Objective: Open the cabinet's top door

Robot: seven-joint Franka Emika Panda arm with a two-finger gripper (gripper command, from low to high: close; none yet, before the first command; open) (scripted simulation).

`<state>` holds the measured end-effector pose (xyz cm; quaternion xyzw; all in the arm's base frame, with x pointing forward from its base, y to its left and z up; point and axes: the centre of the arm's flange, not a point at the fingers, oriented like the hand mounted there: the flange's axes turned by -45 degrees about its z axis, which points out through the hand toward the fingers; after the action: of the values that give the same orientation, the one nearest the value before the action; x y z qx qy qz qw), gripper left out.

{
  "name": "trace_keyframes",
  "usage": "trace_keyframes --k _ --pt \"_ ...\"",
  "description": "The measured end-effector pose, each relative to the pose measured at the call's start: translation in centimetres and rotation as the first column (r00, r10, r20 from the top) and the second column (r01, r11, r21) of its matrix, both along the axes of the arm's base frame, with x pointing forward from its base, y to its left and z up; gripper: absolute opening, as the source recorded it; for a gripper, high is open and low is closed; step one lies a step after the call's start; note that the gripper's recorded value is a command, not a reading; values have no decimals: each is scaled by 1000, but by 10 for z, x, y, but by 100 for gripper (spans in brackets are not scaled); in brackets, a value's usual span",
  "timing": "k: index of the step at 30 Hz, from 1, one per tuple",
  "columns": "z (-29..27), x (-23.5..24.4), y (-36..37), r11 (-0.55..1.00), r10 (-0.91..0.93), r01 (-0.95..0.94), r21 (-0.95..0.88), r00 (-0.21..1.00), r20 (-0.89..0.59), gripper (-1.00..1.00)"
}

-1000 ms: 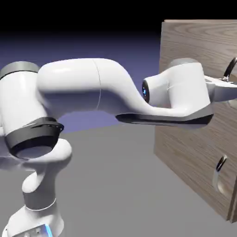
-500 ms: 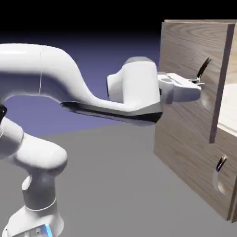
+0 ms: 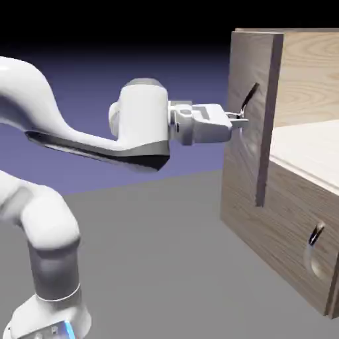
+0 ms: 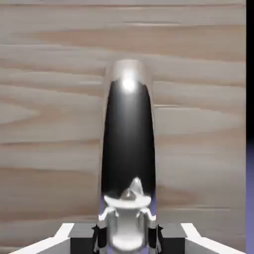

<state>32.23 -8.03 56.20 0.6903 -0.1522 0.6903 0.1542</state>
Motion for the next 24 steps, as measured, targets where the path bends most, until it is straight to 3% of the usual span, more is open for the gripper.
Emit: trace_keyframes --k 24 --pt "0 -102 121 955 -295 295 1 955 1 -100"
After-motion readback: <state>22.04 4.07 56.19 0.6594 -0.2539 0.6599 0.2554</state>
